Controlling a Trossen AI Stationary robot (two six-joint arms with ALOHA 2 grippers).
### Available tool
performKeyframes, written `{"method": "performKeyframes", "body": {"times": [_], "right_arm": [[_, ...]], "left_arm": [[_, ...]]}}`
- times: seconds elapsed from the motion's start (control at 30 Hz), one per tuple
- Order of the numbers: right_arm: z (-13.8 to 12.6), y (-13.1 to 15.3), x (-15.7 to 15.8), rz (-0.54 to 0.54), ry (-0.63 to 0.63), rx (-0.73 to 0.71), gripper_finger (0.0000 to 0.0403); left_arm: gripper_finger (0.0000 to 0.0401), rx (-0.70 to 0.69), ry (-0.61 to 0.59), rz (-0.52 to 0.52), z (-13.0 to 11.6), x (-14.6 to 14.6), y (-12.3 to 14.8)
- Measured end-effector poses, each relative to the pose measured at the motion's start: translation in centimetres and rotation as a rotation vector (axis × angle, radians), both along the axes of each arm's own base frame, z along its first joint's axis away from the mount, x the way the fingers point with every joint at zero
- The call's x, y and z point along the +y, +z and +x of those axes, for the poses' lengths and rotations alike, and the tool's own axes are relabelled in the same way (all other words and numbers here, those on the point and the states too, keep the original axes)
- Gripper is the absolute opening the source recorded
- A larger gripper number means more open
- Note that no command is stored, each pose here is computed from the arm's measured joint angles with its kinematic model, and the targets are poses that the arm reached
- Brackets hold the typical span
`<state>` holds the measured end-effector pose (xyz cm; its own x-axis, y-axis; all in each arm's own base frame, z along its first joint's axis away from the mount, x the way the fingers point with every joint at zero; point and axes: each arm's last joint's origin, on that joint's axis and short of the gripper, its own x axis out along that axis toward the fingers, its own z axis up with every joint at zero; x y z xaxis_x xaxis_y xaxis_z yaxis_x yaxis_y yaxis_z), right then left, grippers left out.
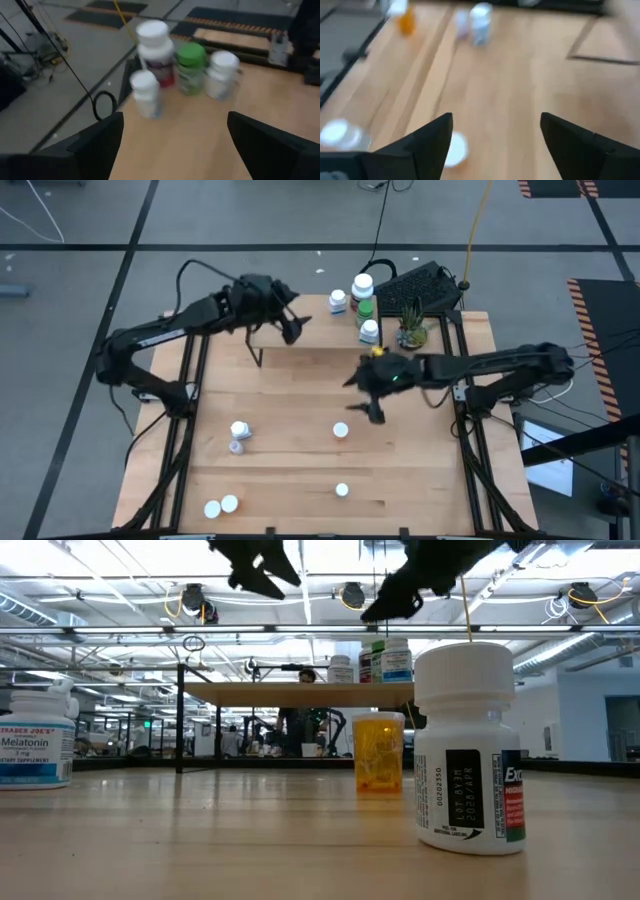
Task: Pick and place medicine bottles onto shelf by color
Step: Put the top orange pill bottle on the shelf
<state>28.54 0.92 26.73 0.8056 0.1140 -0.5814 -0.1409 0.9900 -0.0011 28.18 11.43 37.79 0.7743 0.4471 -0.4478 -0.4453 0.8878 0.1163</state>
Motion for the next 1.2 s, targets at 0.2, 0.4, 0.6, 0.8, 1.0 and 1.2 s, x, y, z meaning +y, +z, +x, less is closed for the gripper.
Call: {"method": "performKeyframes", "body": {"times": [0.2, 0.4, 0.6, 0.8, 1.0, 1.2], "right_arm": [[1.8, -3.6, 2.3, -0.009, 0.154, 0.121, 0.0302], [2.9, -6.5, 3.7, -0.032, 0.213, 0.200, 0.0302], [4.0, -9.0, 4.5, -0.055, 0.203, 0.245, 0.0302], [4.8, -10.4, 4.3, -0.113, 0.119, 0.251, 0.0302], [4.7, -10.3, 4.5, -0.107, 0.121, 0.248, 0.0302], [4.6, -10.3, 4.7, -0.106, 0.108, 0.258, 0.0302]], "left_arm": [[0.0344, 0.091, -0.018, -0.089, 0.3, -5.2, -0.8], [0.0342, 0.130, -0.044, -0.168, 0.9, -9.0, -1.7], [0.0342, 0.117, -0.059, -0.151, 0.9, -11.4, -1.6], [0.0342, 0.116, -0.048, -0.122, 0.8, -12.3, -1.6], [0.0342, 0.112, -0.057, -0.131, 0.8, -12.8, -1.6], [0.0342, 0.118, -0.056, -0.113, 0.8, -12.8, -1.6]]}}
